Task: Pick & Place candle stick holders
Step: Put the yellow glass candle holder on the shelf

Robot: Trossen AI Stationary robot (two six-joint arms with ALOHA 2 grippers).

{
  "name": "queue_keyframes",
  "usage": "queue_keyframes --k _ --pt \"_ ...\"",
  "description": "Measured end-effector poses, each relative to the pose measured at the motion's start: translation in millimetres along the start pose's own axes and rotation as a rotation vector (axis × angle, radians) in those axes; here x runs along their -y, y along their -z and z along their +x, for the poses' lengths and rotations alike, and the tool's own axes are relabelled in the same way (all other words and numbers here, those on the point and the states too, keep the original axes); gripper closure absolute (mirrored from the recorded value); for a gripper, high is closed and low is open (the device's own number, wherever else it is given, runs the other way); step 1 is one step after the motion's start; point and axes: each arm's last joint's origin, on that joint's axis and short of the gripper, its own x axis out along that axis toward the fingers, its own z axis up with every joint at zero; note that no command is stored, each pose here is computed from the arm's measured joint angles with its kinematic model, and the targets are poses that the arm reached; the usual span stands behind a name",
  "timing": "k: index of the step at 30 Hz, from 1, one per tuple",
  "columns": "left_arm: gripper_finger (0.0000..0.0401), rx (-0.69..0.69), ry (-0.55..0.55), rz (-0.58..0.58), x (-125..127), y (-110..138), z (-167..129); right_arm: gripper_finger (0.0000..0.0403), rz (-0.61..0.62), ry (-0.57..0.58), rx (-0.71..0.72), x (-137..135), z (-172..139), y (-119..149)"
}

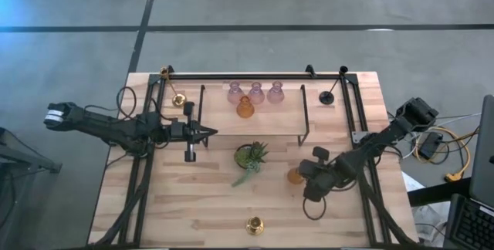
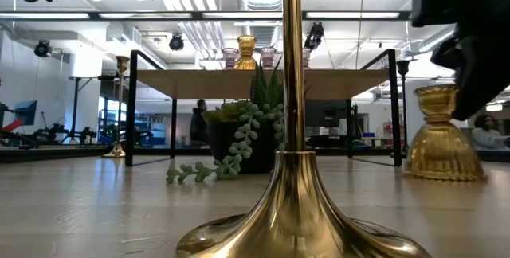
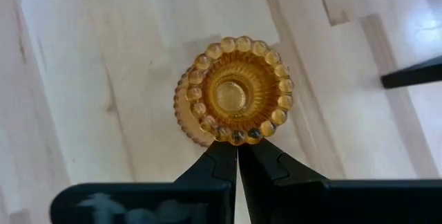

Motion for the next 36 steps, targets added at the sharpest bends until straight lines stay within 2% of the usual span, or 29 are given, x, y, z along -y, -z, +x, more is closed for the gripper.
queue_keyframes --k 10,13,20,24,30,36 --pt "0.0394 0.000 0.000 0.000 0 0 0 0.0383 -0.008 -0.044 0.033 1 3 -11" --pt "0.0394 0.000 0.000 0.000 0 0 0 0.0351 -0.008 -0.051 0.039 0 3 -11" --pt "0.0394 -0.005 0.002 0.001 0 0 0 0.0247 -0.036 -0.033 0.038 0 5 -10" --pt "0.0394 -0.008 0.002 0.001 0 1 0 0.0214 -0.033 -0.024 0.053 -1 4 -9" --pt "0.0394 -0.010 0.003 0.001 0 1 0 0.0204 -0.021 0.022 0.156 -5 7 5" --pt "0.0394 -0.012 0.004 0.002 0 1 0 0.0204 0.054 -0.016 0.283 -7 17 12"
